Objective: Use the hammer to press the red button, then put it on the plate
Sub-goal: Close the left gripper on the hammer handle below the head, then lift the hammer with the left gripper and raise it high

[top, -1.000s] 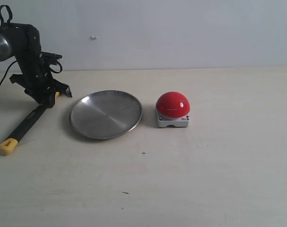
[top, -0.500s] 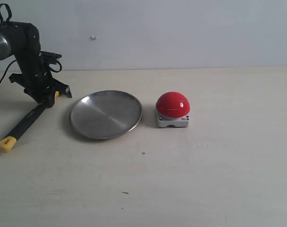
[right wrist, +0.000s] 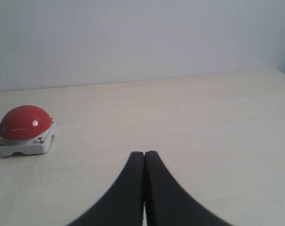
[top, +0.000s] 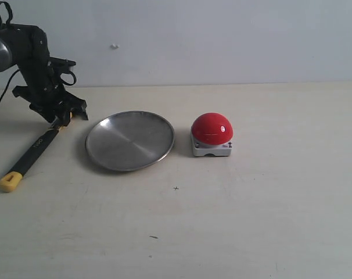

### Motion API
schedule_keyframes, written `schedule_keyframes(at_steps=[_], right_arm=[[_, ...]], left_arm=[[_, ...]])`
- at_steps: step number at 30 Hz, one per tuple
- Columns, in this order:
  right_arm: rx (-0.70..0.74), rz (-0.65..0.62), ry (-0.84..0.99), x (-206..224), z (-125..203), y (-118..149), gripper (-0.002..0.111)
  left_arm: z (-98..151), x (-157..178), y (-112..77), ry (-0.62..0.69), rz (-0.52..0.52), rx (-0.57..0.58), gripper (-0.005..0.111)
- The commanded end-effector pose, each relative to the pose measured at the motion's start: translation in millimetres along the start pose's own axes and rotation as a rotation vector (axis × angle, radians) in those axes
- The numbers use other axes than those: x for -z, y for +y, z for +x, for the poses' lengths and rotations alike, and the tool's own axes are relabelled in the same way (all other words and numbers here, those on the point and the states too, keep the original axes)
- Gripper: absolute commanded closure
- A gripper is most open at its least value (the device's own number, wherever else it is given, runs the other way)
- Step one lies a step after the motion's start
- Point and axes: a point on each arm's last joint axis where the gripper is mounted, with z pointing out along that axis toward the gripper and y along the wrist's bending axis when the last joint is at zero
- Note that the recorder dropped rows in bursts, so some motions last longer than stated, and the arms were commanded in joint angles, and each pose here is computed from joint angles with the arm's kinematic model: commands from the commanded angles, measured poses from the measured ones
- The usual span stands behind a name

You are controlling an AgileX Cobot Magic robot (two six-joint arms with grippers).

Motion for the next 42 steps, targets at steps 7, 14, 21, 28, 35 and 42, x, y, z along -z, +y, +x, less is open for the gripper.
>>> schedule_keyframes(at_steps=[7,14,21,28,35,42], right_arm=[[0.004,0.006,-0.008,0.1,0.0,-0.4,0.108],[0.004,0.006,-0.008,0.1,0.0,-0.4,0.108],[0.004,0.006,-0.008,0.1,0.0,-0.4,0.108],[0.004,0.006,-0.008,0.1,0.0,-0.4,0.108],[0.004,0.006,-0.008,0.1,0.0,-0.4,0.108],[0.004,0.006,-0.008,0.1,0.0,-0.4,0.108]], left_arm=[[1.0,8.0,-0.2,0.017,0.012,0.004,0.065],[2.4,7.3,-0.4,0.032,0.014,0.007,0.065],[5.3,-10.3,-1.8,0.055,0.018,0.009,0.065],[5.2,-11.5,-1.8,0.053,0.018,0.018,0.107],[-7.8,34.5,1.6,-0.079,0.008,0.045,0.107],[-11.4,99.4,1.2,-0.178,0.04,0.054,0.107]])
